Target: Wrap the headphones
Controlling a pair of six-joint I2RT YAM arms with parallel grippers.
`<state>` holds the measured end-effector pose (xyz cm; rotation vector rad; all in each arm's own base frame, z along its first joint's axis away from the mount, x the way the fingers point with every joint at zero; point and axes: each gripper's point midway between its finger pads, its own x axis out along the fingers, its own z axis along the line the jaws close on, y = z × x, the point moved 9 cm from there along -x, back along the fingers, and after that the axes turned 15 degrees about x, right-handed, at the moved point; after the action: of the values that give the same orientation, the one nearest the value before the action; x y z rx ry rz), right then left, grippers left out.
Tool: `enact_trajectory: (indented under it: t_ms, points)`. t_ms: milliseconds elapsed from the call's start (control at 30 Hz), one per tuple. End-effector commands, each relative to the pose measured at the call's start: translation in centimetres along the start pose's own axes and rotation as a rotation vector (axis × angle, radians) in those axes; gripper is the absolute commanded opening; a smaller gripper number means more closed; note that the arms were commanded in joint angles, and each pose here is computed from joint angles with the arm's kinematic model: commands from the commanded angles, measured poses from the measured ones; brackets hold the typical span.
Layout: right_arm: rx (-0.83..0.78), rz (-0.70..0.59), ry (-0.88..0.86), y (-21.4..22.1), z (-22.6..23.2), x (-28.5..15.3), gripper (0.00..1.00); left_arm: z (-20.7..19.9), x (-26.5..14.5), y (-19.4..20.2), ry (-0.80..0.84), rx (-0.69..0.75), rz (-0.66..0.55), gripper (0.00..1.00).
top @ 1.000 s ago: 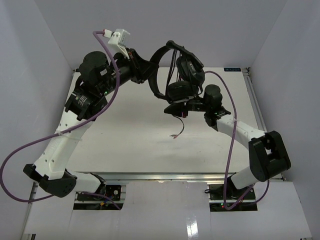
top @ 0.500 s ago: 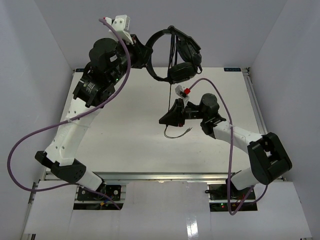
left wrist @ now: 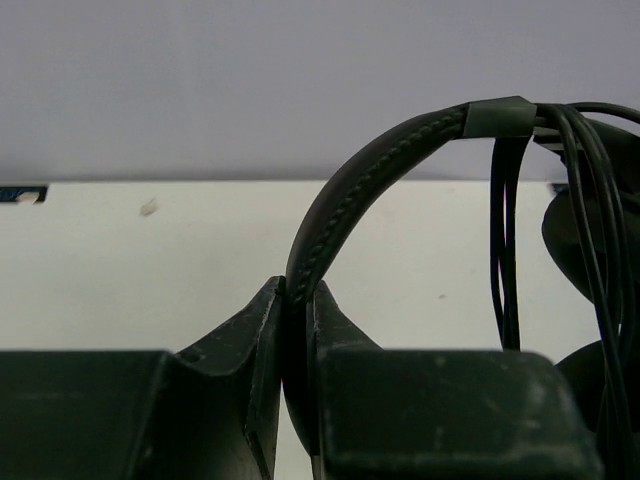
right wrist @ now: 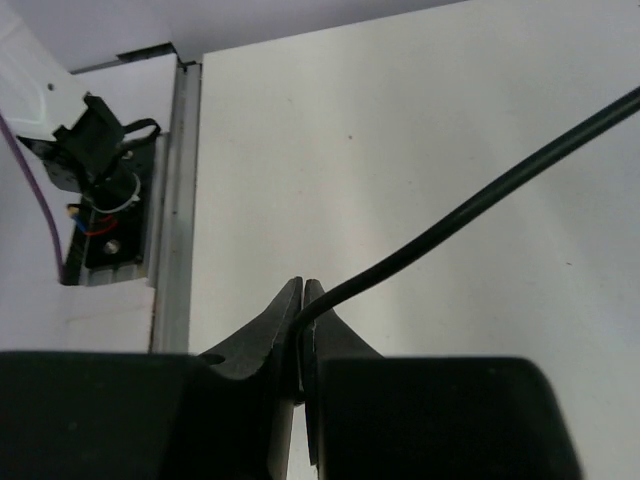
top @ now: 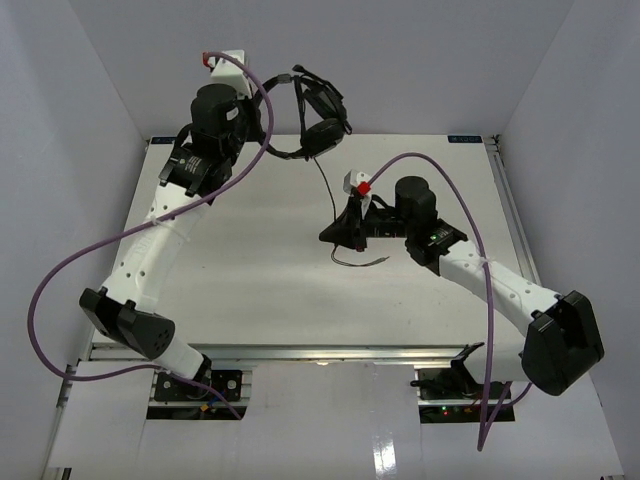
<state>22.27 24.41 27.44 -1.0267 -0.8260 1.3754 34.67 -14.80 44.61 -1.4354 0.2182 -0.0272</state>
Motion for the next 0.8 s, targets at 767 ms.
enact_trajectory:
  t_ms: [767]
  points:
    - [-1.218,0.512,1.117,-8.3,-0.3,-0.8,0.08,-3.6,3.1,21.6,0.366,0.15,0.55,0.0]
